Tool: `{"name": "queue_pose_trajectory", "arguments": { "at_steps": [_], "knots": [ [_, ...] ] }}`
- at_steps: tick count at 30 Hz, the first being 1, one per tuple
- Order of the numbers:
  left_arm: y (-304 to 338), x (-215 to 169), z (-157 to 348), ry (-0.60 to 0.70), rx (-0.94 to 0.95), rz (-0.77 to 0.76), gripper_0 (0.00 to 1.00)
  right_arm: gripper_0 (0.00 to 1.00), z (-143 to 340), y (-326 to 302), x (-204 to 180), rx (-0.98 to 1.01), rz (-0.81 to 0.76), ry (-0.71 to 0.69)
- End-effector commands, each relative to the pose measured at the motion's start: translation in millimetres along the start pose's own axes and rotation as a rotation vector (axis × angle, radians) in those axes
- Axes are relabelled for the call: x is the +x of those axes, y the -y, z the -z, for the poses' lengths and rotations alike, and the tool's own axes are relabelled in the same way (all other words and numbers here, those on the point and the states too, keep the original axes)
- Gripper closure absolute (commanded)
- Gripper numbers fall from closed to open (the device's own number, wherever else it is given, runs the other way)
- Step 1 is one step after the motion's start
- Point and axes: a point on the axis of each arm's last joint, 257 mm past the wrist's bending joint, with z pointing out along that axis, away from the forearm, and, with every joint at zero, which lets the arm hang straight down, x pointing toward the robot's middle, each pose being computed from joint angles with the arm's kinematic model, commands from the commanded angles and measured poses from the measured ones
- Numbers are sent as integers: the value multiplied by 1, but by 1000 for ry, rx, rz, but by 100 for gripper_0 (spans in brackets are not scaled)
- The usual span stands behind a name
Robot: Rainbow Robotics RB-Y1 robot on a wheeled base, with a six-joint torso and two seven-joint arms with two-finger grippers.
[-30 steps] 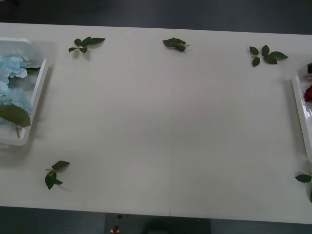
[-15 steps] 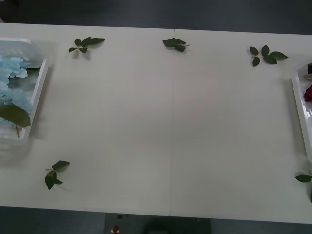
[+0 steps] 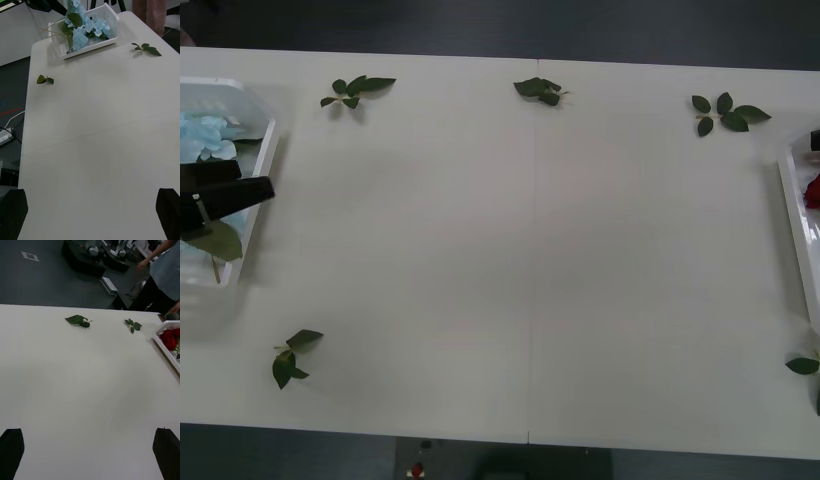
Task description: Put the red flowers into the right box and the blue flowers into the left box
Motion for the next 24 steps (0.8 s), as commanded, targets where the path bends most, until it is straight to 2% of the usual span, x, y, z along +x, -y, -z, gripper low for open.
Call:
{"name": "queue_pose_trajectory", "arguments": {
  "at_steps": [1,14,24],
  "knots": [
    [41,-4,-23,-2,80,-63,0,0,9,2,-9,16,53,-8],
    [127,2,-91,-4,281,-151,0,0,9,2,-9,16,53,-8],
    [168,9,-105,-24,391,-155,0,0,9,2,-9,16,53,-8]
  ]
}}
